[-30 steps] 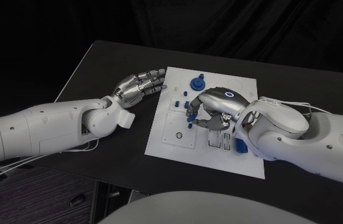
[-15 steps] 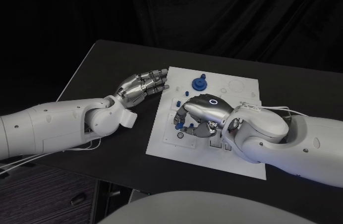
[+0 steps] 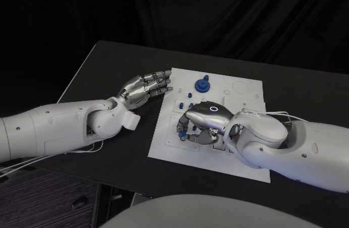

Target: Assemble the parts on the task board

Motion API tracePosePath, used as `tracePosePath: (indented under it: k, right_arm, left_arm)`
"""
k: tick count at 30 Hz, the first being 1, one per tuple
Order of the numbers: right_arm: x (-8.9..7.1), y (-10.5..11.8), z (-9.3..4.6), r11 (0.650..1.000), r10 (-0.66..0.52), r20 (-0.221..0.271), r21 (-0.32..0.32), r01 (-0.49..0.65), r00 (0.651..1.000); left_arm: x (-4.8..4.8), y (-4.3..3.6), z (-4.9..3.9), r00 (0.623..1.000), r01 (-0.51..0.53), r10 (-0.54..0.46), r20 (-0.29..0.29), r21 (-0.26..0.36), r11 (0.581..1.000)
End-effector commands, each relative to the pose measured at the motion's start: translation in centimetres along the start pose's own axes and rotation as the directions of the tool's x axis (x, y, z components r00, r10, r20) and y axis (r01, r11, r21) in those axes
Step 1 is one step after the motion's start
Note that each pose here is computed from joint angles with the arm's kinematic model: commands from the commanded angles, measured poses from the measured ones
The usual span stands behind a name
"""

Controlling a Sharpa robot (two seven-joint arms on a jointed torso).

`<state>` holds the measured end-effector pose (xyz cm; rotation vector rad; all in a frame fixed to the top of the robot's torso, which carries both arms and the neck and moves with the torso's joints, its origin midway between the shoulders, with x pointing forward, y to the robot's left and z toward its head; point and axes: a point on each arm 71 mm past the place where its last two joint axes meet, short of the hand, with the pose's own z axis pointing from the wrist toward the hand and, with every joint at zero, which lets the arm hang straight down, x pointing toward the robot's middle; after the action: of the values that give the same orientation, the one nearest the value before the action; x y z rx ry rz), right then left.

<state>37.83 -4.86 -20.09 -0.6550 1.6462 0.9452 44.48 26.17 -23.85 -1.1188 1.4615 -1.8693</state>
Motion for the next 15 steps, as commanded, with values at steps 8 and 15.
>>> tracePosePath:
  k: [8,15]
  right_arm:
    - [0.80,-0.15,-0.04,1.000,-0.002,-0.034,0.014,0.003,0.999]
    - [1.19,-0.33,-0.06,1.000,0.002,-0.043,0.022,-0.002,0.999]
  left_arm:
    - [0.19,0.04,0.02,1.000,0.015,-0.015,-0.014,0.004,1.000]
    - [0.23,0.06,0.02,1.000,0.016,-0.016,-0.016,0.002,1.000]
